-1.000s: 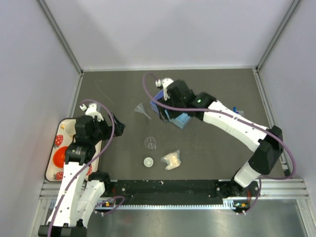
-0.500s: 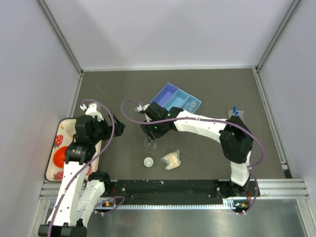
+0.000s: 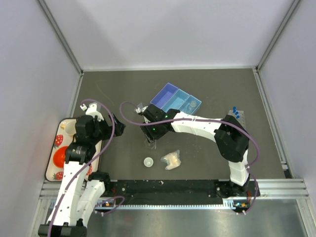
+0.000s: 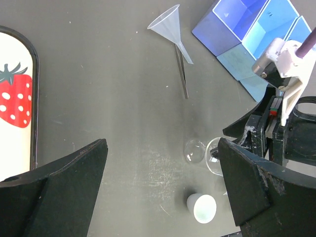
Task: Organize the chemistry lab equipment
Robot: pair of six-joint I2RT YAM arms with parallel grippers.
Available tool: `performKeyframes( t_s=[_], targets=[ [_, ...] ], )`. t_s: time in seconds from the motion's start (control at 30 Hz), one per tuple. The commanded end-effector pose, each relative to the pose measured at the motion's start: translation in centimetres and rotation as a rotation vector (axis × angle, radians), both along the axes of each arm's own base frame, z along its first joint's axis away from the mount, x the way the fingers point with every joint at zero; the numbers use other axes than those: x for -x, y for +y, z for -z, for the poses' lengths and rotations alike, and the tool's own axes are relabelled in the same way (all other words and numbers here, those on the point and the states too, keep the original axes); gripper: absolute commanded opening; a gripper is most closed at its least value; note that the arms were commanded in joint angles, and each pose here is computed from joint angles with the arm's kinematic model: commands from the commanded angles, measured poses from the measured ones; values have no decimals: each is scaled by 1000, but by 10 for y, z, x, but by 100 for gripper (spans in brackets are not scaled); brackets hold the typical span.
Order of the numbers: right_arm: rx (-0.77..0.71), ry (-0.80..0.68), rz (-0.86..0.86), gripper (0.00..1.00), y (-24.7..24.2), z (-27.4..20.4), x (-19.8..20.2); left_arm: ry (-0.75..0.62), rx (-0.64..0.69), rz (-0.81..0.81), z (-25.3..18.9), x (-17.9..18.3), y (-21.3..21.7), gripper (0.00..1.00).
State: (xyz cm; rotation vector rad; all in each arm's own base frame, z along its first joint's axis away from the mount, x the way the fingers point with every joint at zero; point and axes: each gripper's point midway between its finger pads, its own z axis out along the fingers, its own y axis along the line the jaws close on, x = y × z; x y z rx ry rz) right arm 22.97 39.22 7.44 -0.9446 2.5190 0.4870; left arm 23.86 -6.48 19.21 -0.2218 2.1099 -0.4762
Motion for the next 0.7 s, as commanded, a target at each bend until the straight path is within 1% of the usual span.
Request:
performKeyframes(
  t_s=[0.0, 0.03, 0.1, 0.13, 0.3, 0.33, 0.37, 0.53, 0.67],
  targets=[
    [-17, -5, -14, 49, 10, 3, 4, -56, 2, 18, -10, -6, -2, 99],
    [-15, -7, -12, 43, 9, 3, 3, -55, 2, 18, -10, -6, -2, 99],
    [-5, -12, -7, 34, 7, 6, 2, -55, 3, 22, -10, -6, -3, 99],
    [2, -12, -4, 27, 6, 7, 2, -54, 3, 26, -10, -6, -3, 99],
    [21, -16, -9, 12, 3, 8, 2, -58, 5, 28, -11, -6, -4, 99],
    [20, -17, -7, 4, 3, 7, 1, -58, 5, 28, -11, -6, -4, 99],
    [27, -20, -8, 0, 2, 4, 1, -57, 4, 27, -11, -6, -4, 99],
    [-8, -54, -23, 0, 7, -30, -3, -55, 5, 28, -10, -6, -4, 99],
    [-8, -144, -21, 0, -3, -72, -14, -60, 6, 30, -11, -5, -4, 99]
  ],
)
